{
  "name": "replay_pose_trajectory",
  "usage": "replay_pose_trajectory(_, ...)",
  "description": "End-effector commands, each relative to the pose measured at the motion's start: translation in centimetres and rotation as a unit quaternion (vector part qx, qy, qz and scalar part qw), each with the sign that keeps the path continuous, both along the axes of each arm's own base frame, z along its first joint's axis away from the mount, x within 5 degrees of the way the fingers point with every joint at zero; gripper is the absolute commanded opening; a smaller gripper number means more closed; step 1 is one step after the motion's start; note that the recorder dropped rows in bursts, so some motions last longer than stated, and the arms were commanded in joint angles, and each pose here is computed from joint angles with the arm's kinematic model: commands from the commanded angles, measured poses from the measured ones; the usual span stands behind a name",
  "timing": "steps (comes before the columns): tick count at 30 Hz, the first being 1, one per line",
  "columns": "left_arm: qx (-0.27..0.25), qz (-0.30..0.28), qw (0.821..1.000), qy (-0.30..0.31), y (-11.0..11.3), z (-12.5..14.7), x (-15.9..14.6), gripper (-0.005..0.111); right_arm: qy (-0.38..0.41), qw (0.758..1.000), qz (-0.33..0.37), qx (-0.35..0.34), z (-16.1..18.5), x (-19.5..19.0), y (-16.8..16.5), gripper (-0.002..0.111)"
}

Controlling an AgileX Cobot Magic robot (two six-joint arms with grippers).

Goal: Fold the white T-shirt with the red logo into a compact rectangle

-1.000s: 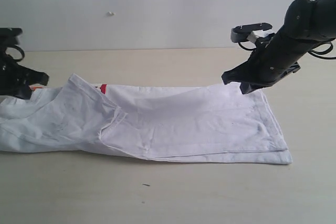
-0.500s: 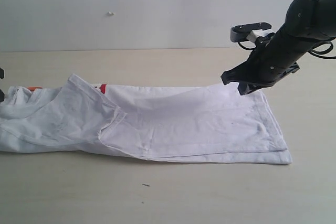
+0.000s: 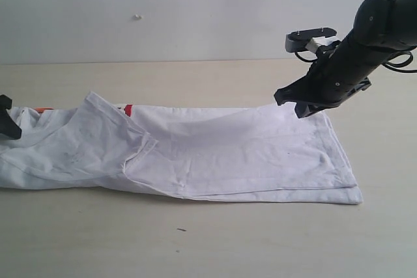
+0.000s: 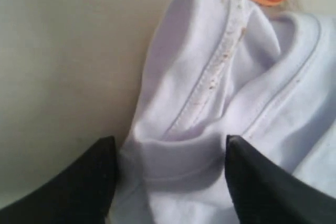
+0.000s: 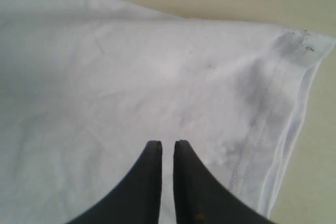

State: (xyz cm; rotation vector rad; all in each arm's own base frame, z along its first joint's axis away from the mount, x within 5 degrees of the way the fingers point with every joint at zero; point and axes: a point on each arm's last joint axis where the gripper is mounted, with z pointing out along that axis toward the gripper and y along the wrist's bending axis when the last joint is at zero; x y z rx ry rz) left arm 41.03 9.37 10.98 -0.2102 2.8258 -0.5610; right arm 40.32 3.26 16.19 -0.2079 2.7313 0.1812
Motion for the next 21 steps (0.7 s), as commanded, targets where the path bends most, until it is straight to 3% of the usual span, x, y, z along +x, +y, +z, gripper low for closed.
replay_pose_trajectory(1,-0.013,-0.025,0.999,0.02,-1.1,-0.8,-0.2,0.06,-0.011,1.0,0.003,0.001,0.6,0.1,-0.1,0.011)
replay_pose_trajectory(5,-0.017,-0.028,0.999,0.026,-1.3,-0.8,-0.3,0.048,-0.011,1.0,0.003,0.001,0.6,0.1,-0.1,0.011)
replay_pose_trajectory(10,-0.027,-0.021,0.999,0.027,-1.5,-0.6,-0.2,0.0,-0.005,1.0,0.002,0.006,0.7,0.0,0.0,0.011)
replay_pose_trajectory(15,-0.097,0.006,0.995,-0.002,-2.9,2.1,0.3,0.0,-0.017,1.0,0.003,0.018,2.9,0.2,0.2,0.011)
replay_pose_trajectory(21,-0.101,-0.054,0.992,-0.05,-7.4,7.8,0.6,0.0,-0.068,0.996,-0.013,0.057,7.0,0.3,0.6,0.014)
